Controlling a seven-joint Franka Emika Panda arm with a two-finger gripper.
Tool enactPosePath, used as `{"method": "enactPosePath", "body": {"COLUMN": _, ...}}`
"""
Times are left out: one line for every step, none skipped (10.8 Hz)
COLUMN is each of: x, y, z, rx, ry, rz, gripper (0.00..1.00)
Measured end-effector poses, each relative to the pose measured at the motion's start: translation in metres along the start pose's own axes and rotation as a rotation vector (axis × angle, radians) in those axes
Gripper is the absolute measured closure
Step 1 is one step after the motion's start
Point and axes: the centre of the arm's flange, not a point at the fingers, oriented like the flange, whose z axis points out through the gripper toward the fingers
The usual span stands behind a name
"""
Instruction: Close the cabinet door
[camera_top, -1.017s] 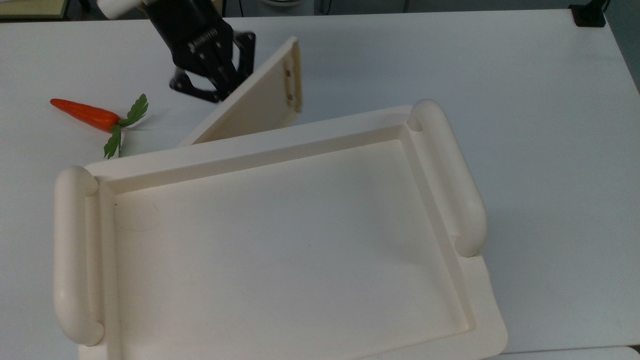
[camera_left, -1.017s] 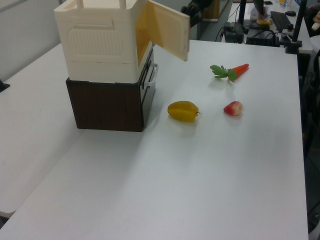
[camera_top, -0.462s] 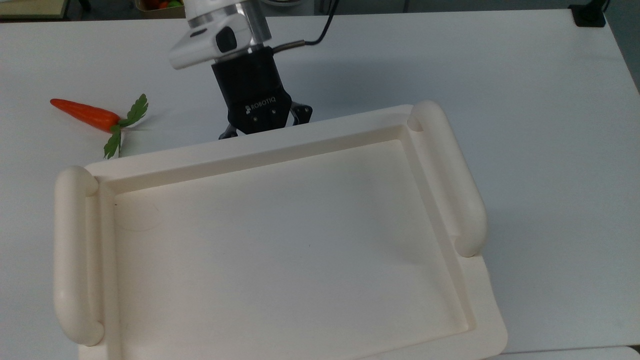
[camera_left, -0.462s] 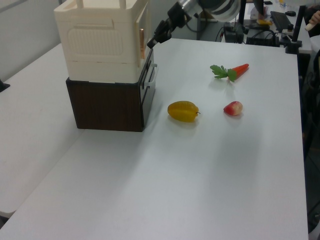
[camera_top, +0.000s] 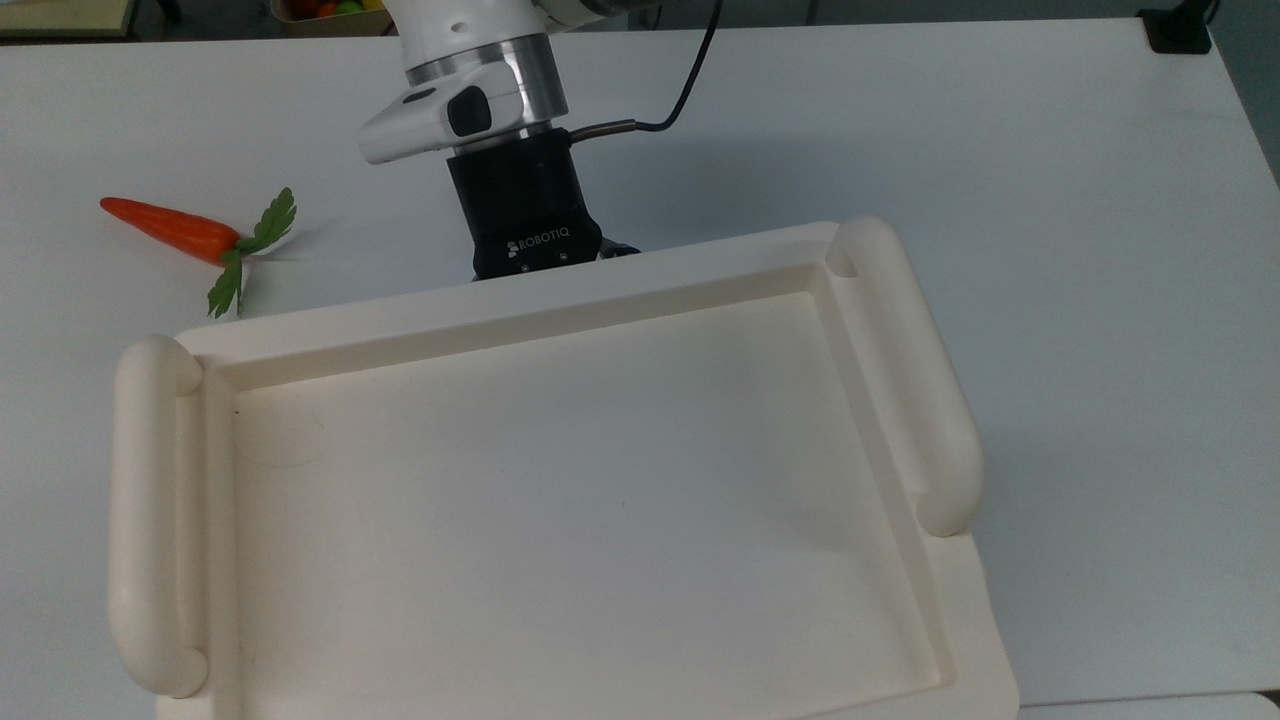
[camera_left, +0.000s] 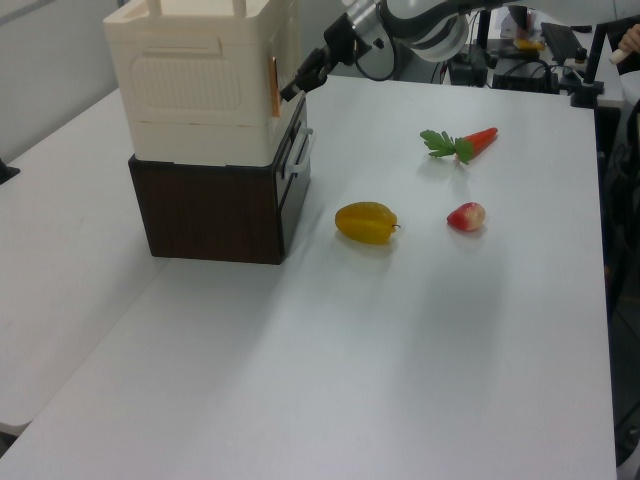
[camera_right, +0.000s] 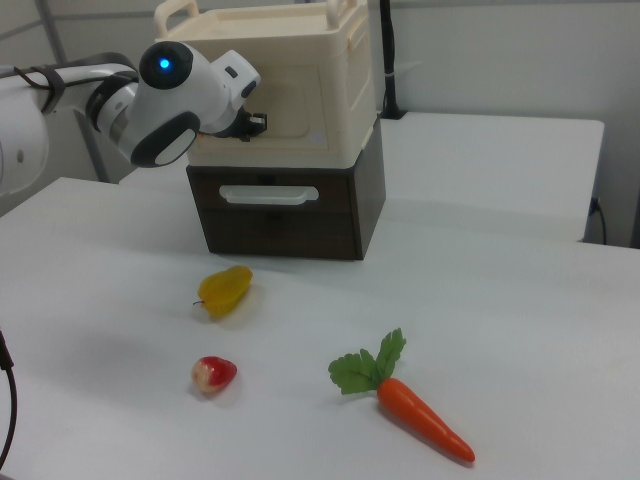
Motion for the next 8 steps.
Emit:
{"method": "enactPosePath", "body": {"x": 0.000, "y": -0.001, "z": 0.001, "rx": -0.003, "ry": 0.005, "rz": 0.002, "gripper": 0.99}}
{"method": "enactPosePath", "body": {"x": 0.000, "y": -0.001, "z": 0.001, "rx": -0.003, "ry": 0.005, "rz": 0.011, "gripper": 0.99}}
{"method": "enactPosePath", "body": {"x": 0.000, "y": -0.002, "z": 0.000, "rx": -0.003, "ry": 0.005, "rz": 0.046, "gripper": 0.99}}
{"method": "enactPosePath", "body": {"x": 0.000, "y": 0.000, "z": -0.002, "rx": -0.002, "ry": 0.005, "rz": 0.097, "gripper": 0.99}}
{"method": "enactPosePath", "body": {"x": 0.002, "y": 0.006, "z": -0.011, "rx": 0.012, "ry": -0.014, "rz": 0.149, "gripper": 0.99}}
{"method": "enactPosePath", "body": {"x": -0.001, "y": 0.019, "z": -0.025, "rx": 0.034, "ry": -0.087, "rz": 0.197, "gripper": 0.97}}
{"method": "enactPosePath", "body": {"x": -0.009, "y": 0.039, "z": -0.044, "rx": 0.031, "ry": -0.216, "rz": 0.237, "gripper": 0.95}}
{"method": "enactPosePath", "body": {"x": -0.018, "y": 0.052, "z": -0.062, "rx": 0.009, "ry": -0.351, "rz": 0.274, "gripper": 0.94}}
